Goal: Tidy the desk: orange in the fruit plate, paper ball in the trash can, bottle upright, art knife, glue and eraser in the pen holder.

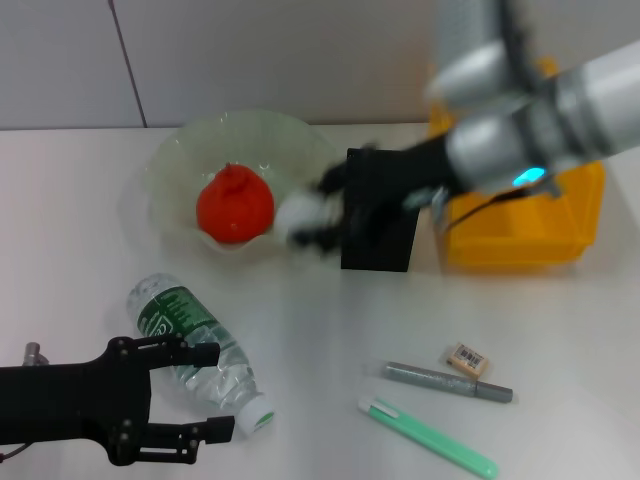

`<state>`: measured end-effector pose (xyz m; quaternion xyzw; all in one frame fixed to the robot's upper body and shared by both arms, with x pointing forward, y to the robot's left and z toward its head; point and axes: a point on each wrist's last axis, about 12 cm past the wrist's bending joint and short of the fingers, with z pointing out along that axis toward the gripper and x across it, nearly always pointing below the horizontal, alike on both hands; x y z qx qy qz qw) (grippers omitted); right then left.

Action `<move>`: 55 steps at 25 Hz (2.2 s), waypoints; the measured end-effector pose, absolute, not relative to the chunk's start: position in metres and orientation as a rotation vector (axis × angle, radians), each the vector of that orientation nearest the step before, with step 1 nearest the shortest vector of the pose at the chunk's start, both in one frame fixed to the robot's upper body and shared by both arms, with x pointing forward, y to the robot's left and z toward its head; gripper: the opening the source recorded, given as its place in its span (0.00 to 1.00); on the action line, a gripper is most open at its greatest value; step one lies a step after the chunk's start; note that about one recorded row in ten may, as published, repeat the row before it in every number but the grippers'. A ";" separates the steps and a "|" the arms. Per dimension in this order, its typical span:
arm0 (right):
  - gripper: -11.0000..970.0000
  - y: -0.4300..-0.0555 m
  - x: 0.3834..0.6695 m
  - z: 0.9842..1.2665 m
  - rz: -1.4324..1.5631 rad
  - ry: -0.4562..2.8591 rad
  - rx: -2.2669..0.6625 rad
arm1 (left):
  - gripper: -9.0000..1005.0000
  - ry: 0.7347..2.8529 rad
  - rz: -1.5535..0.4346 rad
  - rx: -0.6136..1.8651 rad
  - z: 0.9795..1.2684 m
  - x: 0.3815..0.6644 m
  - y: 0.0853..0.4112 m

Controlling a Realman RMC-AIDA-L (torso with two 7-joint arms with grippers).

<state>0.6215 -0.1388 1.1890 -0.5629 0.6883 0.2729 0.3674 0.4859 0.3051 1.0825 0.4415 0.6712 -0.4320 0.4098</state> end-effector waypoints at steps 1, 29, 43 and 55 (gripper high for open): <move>0.59 -0.150 0.623 1.194 0.718 1.761 -1.366 | 0.84 1.690 -1.088 1.112 1.083 0.486 0.305; 0.68 -0.281 0.671 1.169 0.479 2.054 -0.464 | 0.84 1.660 -1.085 1.114 1.085 0.492 0.298; 0.81 -0.277 0.659 1.192 0.597 1.845 -0.459 | 0.84 1.657 -1.078 1.103 1.087 0.493 0.301; 0.81 -0.280 0.587 1.197 1.002 1.561 -0.964 | 0.84 1.652 -1.076 1.110 1.088 0.494 0.300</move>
